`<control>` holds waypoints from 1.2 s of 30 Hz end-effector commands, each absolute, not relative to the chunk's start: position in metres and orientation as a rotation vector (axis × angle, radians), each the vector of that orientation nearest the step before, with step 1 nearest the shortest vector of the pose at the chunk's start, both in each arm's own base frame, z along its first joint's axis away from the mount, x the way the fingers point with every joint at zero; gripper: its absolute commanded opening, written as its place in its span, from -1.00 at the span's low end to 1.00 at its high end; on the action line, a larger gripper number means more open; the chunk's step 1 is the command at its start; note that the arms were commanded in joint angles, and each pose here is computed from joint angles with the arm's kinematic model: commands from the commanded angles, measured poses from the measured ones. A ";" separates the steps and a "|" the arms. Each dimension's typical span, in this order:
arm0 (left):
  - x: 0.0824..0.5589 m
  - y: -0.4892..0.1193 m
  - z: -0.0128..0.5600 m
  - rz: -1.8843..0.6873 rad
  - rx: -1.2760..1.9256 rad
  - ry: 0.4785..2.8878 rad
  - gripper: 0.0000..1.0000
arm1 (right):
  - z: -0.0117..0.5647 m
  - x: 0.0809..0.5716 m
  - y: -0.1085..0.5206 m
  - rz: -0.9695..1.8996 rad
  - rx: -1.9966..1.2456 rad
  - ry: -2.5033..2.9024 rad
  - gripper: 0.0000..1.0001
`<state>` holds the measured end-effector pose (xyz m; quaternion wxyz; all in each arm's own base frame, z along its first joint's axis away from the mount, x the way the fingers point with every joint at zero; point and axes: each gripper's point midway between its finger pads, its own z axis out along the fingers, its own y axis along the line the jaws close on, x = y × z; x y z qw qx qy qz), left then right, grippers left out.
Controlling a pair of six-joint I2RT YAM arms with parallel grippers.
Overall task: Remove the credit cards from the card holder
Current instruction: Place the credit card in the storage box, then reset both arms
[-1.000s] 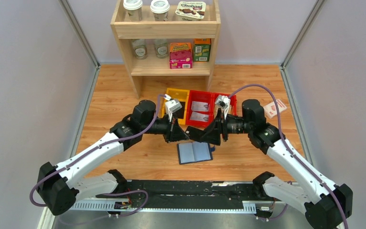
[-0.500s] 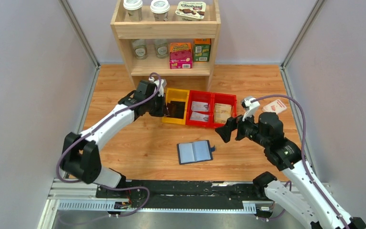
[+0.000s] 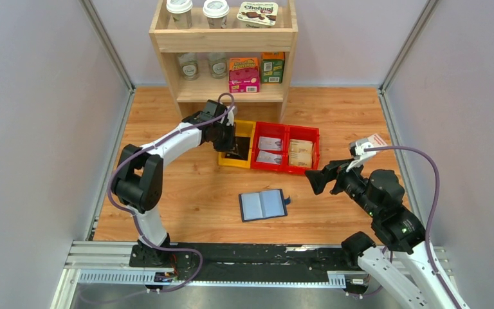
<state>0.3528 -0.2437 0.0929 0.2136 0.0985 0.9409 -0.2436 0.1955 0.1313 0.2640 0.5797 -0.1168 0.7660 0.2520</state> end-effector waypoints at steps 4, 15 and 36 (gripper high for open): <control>0.363 -0.254 0.098 -0.732 0.245 2.605 -0.68 | 0.264 0.198 0.123 0.554 -0.220 1.795 1.00; 0.365 -0.210 0.148 -0.435 0.191 2.541 -0.05 | 0.286 0.193 0.075 0.378 -0.051 1.731 1.00; 0.221 0.003 0.303 0.120 -0.282 1.821 0.64 | 0.305 0.158 -0.052 -0.057 0.423 1.497 1.00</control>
